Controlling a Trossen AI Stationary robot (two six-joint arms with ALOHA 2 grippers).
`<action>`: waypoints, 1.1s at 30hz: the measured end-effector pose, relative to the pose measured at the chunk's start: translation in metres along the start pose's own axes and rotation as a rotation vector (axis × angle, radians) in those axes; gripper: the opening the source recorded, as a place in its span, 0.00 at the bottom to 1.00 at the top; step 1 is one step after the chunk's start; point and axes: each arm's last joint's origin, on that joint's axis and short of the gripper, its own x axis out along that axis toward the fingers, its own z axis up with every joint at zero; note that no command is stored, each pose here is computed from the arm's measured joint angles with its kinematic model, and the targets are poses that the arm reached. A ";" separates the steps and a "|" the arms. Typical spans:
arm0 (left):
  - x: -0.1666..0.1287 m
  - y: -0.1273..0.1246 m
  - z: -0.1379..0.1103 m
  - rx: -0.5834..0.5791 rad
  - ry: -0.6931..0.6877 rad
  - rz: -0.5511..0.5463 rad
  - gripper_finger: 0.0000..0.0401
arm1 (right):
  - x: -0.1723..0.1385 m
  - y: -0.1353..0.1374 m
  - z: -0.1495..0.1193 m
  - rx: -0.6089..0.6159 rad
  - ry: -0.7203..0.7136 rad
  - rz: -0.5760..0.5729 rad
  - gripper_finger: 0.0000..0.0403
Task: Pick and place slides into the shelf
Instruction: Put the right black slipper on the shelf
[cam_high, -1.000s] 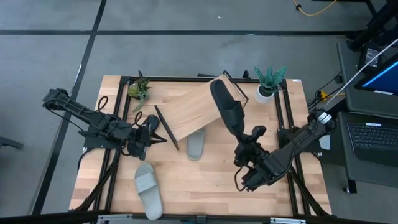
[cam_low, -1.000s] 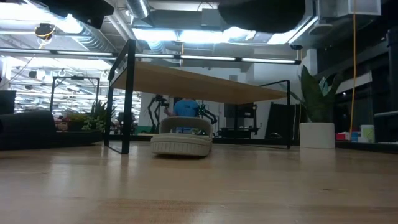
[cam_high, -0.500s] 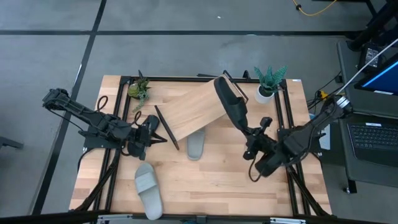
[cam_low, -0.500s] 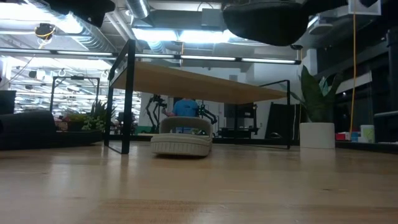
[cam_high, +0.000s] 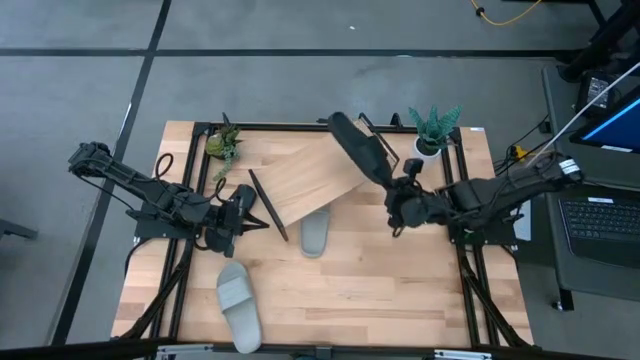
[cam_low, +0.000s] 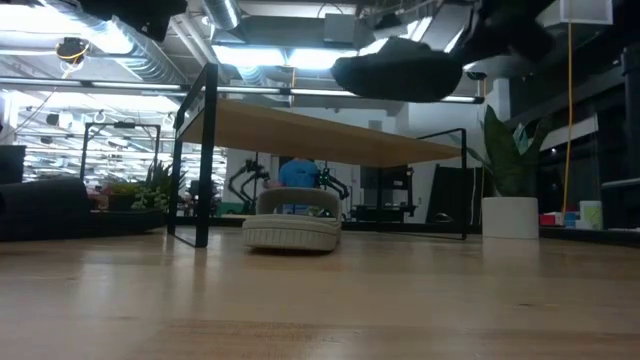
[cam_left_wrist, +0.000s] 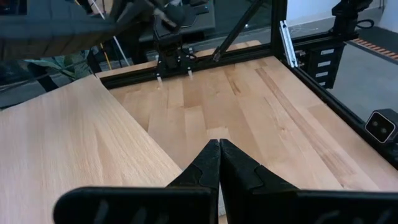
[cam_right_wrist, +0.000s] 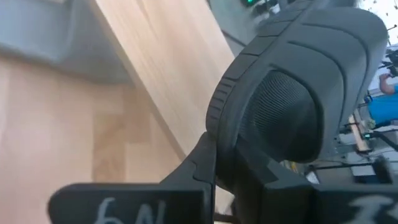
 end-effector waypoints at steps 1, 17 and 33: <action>0.000 0.000 0.000 0.000 0.000 0.000 0.00 | 0.003 -0.002 -0.001 -0.012 0.017 -0.006 0.08; 0.000 0.000 0.000 0.001 -0.003 0.005 0.00 | 0.047 -0.023 -0.012 -0.142 0.214 0.048 0.08; 0.000 0.000 0.000 0.006 0.001 0.009 0.00 | 0.047 -0.025 0.026 -0.153 0.412 0.111 0.08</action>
